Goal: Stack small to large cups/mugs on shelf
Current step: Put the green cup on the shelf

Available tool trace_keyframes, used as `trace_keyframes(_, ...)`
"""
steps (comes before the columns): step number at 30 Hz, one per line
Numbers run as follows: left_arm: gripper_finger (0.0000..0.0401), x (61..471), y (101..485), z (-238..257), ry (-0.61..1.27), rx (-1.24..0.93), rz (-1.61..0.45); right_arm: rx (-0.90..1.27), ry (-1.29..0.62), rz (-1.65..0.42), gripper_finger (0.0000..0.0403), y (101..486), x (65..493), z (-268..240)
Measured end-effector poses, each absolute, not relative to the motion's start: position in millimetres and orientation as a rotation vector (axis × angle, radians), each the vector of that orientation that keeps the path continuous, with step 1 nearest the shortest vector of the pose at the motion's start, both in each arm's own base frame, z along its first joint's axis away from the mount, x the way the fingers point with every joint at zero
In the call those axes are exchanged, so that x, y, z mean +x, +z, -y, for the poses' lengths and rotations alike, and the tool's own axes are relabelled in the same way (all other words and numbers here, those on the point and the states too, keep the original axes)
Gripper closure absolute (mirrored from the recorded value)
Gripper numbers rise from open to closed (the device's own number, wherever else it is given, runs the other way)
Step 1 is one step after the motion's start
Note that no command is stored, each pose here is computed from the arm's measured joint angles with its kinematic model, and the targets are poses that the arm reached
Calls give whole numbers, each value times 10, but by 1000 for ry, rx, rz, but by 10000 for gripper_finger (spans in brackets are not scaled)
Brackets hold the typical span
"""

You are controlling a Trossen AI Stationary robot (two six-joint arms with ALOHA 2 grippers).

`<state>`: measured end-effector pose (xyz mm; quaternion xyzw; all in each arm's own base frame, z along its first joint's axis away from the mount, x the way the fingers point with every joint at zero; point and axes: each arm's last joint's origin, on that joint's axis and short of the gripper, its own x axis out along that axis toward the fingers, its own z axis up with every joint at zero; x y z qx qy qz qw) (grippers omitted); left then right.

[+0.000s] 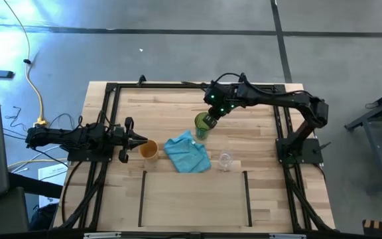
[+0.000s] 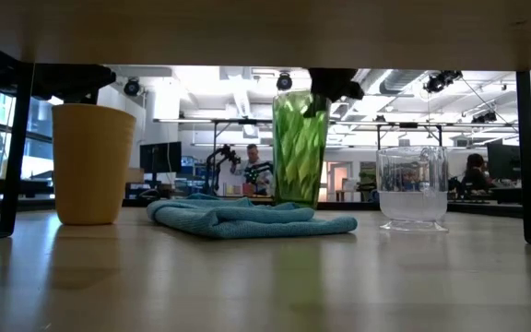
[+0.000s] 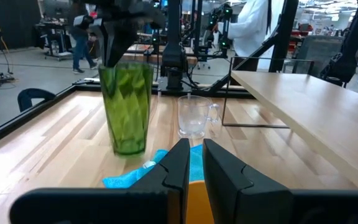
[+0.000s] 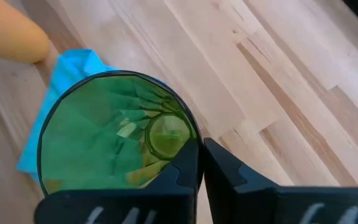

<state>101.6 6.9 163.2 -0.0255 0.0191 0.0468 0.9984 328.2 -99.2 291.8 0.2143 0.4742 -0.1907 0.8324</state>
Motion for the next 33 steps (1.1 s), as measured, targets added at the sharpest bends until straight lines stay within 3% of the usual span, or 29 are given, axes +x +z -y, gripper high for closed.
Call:
trace_keyframes(9,366,1016,1632,-69,94,-51,-38,447,-428,-1052,402,3458,3042,925)
trace_keyframes(18,366,1016,1632,-70,94,-51,-38,450,-427,-971,403,4195,2828,784)
trace_keyframes(33,366,1016,1632,-70,94,-53,-37,496,-327,-1091,403,4255,2795,65)
